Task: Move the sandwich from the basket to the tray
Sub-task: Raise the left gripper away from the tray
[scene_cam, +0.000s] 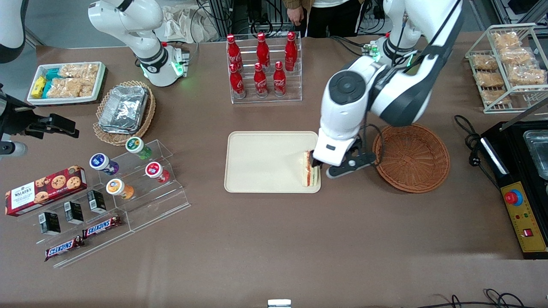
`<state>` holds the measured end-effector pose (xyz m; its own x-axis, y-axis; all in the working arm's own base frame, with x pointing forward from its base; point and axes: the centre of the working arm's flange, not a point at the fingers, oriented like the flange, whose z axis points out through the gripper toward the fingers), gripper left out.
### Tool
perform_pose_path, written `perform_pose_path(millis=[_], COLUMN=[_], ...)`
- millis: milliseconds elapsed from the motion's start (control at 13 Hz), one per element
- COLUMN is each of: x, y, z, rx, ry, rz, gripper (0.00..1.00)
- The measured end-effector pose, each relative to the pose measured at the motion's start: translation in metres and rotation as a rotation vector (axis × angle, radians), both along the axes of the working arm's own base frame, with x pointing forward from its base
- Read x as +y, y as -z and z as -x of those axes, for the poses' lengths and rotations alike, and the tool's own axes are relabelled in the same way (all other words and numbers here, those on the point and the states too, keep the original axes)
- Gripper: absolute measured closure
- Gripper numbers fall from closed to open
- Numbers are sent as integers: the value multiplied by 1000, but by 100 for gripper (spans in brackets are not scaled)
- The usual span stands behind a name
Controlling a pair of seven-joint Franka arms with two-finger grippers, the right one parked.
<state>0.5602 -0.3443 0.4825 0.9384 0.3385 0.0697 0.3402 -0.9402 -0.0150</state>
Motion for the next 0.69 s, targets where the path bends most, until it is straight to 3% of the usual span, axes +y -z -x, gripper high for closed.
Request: perform_pose_path(millis=[154,231,692], x=[45,73,176], y=[-48,-70,-135], z=[-7,-7,16], rx=[25,35,118], ry=[41,78,347], rz=[38,35,-34], gripper=[0,0,0])
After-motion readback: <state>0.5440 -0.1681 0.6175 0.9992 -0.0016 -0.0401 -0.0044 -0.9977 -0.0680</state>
